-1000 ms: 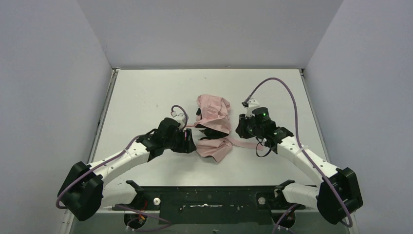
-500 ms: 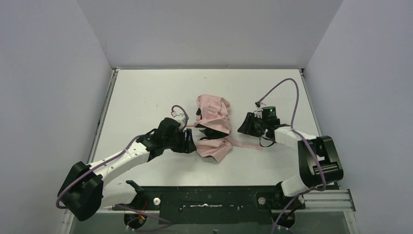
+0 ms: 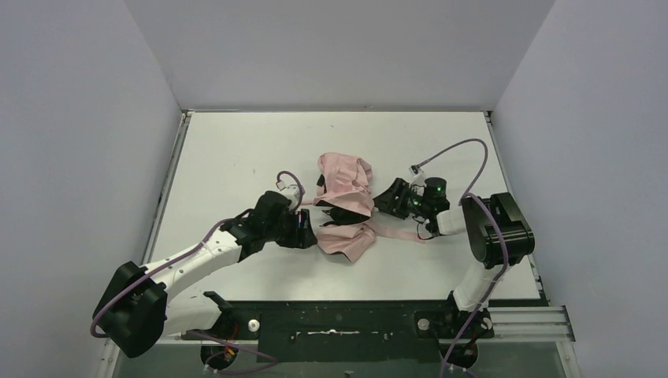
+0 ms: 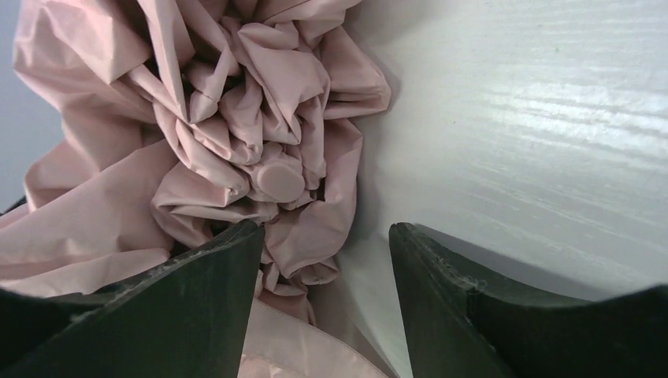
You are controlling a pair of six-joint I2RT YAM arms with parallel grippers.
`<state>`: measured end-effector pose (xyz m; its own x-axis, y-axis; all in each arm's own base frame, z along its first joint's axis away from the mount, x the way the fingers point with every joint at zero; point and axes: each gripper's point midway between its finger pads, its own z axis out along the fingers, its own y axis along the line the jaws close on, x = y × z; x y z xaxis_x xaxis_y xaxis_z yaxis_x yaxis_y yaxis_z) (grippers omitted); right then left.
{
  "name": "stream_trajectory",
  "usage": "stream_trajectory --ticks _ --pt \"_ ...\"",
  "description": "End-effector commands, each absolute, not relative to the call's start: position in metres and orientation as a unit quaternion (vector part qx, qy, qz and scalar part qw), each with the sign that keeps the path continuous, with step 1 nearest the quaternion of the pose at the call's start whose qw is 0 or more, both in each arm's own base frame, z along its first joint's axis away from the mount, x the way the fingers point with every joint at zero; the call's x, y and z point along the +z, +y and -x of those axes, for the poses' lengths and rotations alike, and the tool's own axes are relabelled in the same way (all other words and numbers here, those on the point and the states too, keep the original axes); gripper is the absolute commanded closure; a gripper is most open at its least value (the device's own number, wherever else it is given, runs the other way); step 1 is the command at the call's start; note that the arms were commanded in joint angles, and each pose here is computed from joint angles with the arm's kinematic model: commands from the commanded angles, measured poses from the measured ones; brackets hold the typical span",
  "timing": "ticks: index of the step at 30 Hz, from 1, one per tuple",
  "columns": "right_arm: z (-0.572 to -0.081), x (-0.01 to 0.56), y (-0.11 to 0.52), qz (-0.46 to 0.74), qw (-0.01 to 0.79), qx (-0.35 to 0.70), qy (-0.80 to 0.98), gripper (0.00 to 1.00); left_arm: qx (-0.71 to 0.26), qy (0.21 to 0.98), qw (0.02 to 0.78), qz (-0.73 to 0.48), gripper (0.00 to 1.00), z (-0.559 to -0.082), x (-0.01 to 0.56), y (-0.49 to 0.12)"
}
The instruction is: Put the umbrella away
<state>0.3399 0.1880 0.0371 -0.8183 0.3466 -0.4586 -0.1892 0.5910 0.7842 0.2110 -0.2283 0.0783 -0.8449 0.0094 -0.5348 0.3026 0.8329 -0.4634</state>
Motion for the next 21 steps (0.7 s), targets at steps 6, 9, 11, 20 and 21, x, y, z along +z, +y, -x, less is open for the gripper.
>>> stream_trajectory --ticks 6,9,11,20,21 --pt "-0.316 0.057 0.2 -0.104 0.304 0.56 0.764 0.36 -0.297 0.908 0.285 -0.086 0.5 -0.217 0.091 -0.234" --pt "-0.305 0.057 0.202 -0.12 0.292 0.589 0.744 0.37 -0.297 0.908 0.283 -0.087 0.5 -0.217 0.09 -0.235" --pt "-0.299 0.051 0.203 -0.124 0.28 0.593 0.744 0.39 -0.298 0.908 0.282 -0.088 0.5 -0.217 0.09 -0.235" --pt "-0.277 0.056 0.203 -0.115 0.279 0.592 0.747 0.42 -0.297 0.908 0.281 -0.087 0.5 -0.217 0.09 -0.235" --pt "-0.275 0.058 0.202 -0.115 0.28 0.592 0.747 0.43 -0.297 0.908 0.282 -0.088 0.5 -0.217 0.091 -0.236"
